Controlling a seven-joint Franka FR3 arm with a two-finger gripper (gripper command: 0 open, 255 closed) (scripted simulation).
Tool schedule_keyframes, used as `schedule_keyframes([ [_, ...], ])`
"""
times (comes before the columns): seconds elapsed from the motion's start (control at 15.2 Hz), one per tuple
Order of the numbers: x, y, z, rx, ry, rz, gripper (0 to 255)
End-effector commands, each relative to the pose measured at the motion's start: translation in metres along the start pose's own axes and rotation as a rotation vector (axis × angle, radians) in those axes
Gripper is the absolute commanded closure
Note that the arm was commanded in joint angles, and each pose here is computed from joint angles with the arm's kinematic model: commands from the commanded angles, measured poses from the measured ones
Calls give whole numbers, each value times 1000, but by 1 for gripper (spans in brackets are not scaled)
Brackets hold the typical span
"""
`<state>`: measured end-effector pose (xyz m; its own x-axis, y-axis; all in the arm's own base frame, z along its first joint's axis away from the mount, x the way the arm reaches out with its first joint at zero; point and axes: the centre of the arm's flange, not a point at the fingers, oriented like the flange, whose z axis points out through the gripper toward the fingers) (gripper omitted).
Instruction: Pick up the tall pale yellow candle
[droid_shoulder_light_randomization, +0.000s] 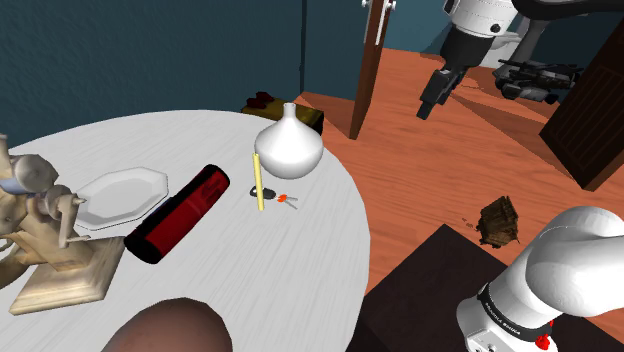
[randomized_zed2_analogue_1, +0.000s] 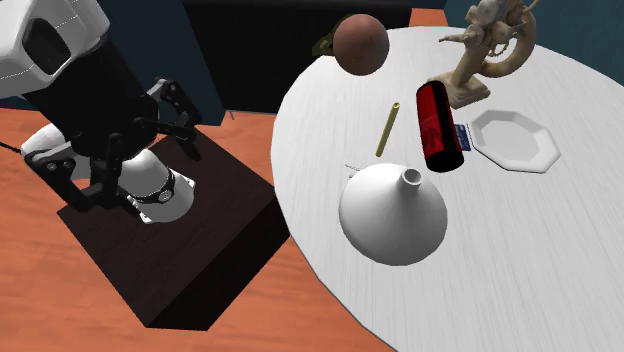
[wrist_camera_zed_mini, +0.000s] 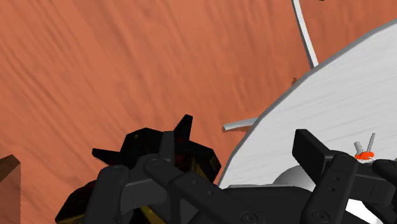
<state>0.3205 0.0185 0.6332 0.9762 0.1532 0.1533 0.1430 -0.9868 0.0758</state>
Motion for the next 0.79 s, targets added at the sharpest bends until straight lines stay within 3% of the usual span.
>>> schedule_keyframes([
  [0.0,0,0,0,0,0,0,0],
  [0.73,74,-125,19,24,-63,22,0],
])
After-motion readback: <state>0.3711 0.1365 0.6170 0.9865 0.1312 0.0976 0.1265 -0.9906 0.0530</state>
